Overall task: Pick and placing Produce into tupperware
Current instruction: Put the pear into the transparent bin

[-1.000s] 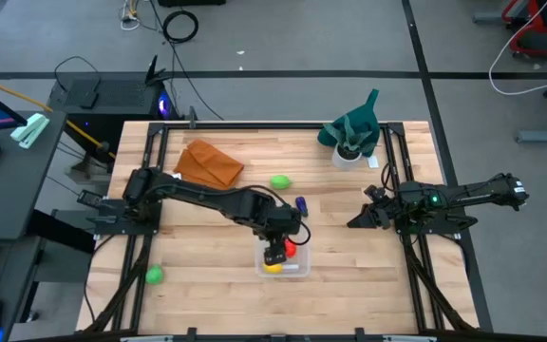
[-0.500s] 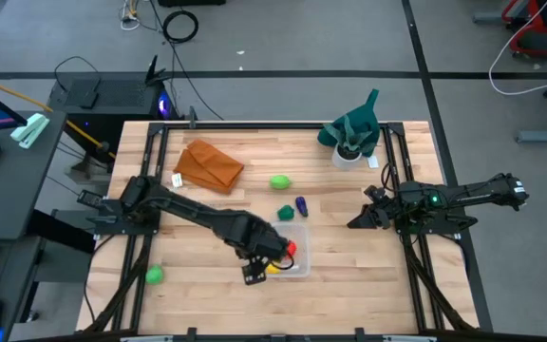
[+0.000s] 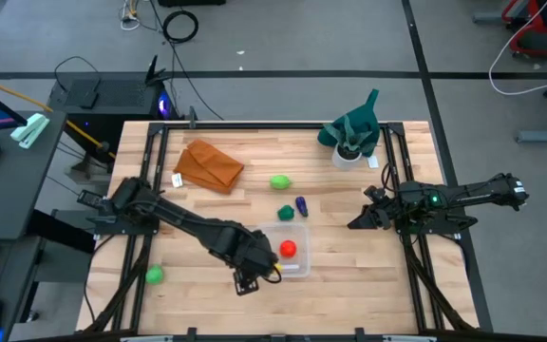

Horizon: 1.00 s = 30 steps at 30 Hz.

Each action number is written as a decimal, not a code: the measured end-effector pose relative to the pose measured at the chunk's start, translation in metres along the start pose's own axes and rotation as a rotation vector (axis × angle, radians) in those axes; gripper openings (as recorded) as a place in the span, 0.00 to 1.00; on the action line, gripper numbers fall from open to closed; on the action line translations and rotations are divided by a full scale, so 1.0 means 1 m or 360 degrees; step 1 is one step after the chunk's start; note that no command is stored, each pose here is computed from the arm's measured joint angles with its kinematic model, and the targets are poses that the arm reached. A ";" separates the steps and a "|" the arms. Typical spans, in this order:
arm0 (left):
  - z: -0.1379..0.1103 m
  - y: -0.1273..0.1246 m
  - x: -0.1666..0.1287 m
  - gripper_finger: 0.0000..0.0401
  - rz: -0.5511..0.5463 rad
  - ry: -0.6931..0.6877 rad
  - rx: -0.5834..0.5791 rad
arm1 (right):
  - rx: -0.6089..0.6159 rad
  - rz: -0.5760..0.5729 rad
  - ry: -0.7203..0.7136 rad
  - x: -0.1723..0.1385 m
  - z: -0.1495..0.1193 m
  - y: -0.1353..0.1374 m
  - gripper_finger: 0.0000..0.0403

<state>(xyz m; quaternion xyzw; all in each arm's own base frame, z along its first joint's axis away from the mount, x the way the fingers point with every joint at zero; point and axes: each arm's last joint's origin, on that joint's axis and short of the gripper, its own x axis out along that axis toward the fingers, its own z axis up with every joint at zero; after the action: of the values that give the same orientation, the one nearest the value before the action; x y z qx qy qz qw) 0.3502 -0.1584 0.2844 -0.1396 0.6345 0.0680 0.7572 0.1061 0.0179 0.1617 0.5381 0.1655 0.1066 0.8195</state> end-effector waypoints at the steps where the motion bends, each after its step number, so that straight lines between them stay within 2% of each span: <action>1: -0.001 0.002 -0.005 0.49 0.0009 -0.0017 -0.0011 | 0.0000 0.0001 0.0000 0.000 0.000 0.000 0.17; 8: -0.021 0.014 -0.056 0.42 0.0032 -0.0235 -0.0118 | -0.0004 0.0005 -0.0003 0.000 0.000 0.000 0.17; 12: -0.042 0.020 -0.078 0.40 0.0064 -0.0202 -0.0166 | -0.0010 0.0006 -0.0001 0.000 0.000 0.000 0.17; 16: -0.070 0.027 -0.093 0.39 0.0175 -0.0068 -0.0180 | -0.0011 0.0007 0.0001 0.000 0.000 0.000 0.17; 23: -0.104 0.032 -0.125 0.39 0.0021 -0.0109 -0.0290 | -0.0032 0.0001 0.0004 0.000 0.000 0.000 0.17; 30: -0.131 0.037 -0.150 0.33 -0.0058 -0.0286 -0.0366 | -0.0038 0.0001 0.0003 0.000 0.000 0.000 0.17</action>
<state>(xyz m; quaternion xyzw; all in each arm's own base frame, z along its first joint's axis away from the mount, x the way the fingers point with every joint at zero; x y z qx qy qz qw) 0.1884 -0.1512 0.4060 -0.2302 0.5494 0.1388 0.7911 0.1061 0.0180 0.1617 0.5282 0.1647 0.1092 0.8258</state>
